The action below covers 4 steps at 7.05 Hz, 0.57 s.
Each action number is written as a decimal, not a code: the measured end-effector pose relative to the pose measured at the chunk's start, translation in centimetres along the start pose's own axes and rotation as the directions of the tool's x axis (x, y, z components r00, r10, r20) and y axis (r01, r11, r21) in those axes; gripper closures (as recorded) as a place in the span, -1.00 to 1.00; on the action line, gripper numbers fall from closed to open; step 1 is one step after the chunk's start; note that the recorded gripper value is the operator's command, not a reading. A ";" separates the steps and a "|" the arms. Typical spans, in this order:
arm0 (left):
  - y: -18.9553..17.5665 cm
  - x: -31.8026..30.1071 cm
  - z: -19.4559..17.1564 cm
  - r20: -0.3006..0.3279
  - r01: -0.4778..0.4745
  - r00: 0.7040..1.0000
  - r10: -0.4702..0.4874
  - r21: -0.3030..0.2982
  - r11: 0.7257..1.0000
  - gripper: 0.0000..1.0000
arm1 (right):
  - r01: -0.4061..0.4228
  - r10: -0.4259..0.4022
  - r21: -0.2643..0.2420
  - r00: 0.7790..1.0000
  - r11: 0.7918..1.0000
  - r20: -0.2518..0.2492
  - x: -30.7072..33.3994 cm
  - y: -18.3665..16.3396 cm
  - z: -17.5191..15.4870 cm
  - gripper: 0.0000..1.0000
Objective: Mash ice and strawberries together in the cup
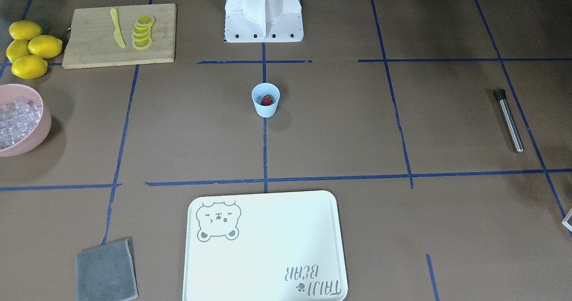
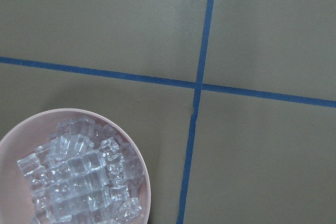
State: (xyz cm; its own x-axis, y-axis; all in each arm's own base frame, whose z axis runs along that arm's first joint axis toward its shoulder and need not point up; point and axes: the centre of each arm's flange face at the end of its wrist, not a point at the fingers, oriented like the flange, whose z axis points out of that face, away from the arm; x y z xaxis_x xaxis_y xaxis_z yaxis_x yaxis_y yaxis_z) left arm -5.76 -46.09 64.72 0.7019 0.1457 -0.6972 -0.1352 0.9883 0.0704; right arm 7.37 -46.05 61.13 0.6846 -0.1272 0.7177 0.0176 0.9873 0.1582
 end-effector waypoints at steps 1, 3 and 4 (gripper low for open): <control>0.3 -0.4 0.0 -0.001 0.009 1.000 -0.009 0.000 1.000 -1.00 | -0.005 0.005 -0.004 1.000 1.000 0.010 0.1 0.1 0.2 -0.99; 0.6 -0.8 -0.2 -0.001 0.020 1.000 -0.020 0.004 1.000 -1.00 | -0.007 0.007 -0.010 1.000 1.000 0.018 0.3 0.1 0.6 -0.99; 0.6 -1.0 -0.2 -0.001 0.023 1.000 -0.023 0.006 1.000 -1.00 | -0.009 0.009 -0.014 1.000 1.000 0.018 0.5 0.2 0.9 -0.99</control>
State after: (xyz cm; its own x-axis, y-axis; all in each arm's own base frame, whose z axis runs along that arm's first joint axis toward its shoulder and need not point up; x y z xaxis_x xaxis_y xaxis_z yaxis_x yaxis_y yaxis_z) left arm -6.68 -45.63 65.27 0.7039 0.1228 -0.6996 -0.1147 0.9917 0.0587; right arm 7.06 -46.00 62.19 0.6712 -0.1203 0.7314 0.0220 0.9895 0.1425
